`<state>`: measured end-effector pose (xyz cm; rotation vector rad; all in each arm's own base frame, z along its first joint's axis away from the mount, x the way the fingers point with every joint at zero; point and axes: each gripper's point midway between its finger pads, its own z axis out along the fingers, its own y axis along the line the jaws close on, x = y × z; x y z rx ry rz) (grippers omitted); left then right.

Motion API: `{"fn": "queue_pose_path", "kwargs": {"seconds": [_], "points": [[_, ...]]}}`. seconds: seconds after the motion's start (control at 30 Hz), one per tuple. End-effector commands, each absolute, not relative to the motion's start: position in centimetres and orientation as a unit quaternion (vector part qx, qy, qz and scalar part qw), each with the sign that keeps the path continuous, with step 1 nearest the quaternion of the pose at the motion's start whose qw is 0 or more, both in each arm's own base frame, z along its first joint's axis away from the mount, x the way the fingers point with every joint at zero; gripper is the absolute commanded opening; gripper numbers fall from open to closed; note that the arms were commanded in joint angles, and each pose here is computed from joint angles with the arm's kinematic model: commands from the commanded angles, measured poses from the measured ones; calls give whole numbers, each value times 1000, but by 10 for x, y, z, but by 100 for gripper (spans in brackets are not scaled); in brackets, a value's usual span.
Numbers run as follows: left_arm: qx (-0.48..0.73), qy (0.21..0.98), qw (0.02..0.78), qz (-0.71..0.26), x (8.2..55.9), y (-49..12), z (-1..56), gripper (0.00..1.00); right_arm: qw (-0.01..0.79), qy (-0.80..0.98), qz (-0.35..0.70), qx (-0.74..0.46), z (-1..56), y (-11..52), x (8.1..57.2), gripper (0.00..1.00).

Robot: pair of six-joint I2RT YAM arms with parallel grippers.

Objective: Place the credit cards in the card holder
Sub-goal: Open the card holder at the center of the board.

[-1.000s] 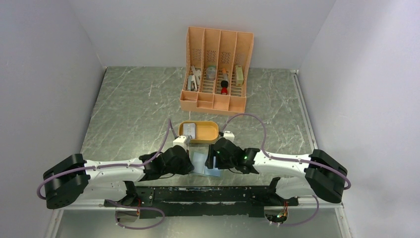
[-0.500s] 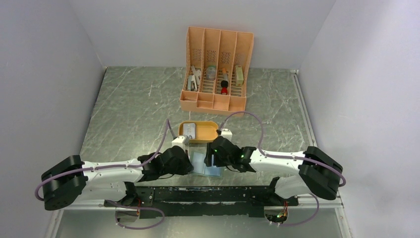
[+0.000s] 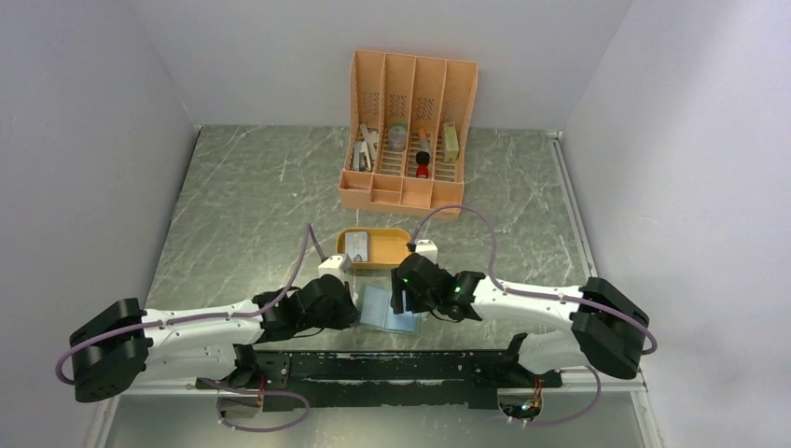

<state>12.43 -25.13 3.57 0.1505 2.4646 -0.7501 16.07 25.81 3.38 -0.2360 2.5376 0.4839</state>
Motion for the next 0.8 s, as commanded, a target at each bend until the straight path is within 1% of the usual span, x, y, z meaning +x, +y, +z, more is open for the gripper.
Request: {"fn": "queue_pose_path", "kwargs": {"seconds": [0.0,0.37,0.47,0.6,0.77], "points": [[53,906,303,-292,134,-260,63,7,282,939,176,-87,58,251,163,69],[52,893,338,-294,145,-260,102,10,313,919,225,-86,106,275,175,69],[40,891,353,-282,149,-250,111,11,325,909,252,-71,118,286,187,68],[5,886,381,-266,154,-227,123,12,340,890,301,-37,134,303,214,67],[-27,876,407,-258,156,-201,131,21,327,891,315,-35,127,325,240,66]]}}
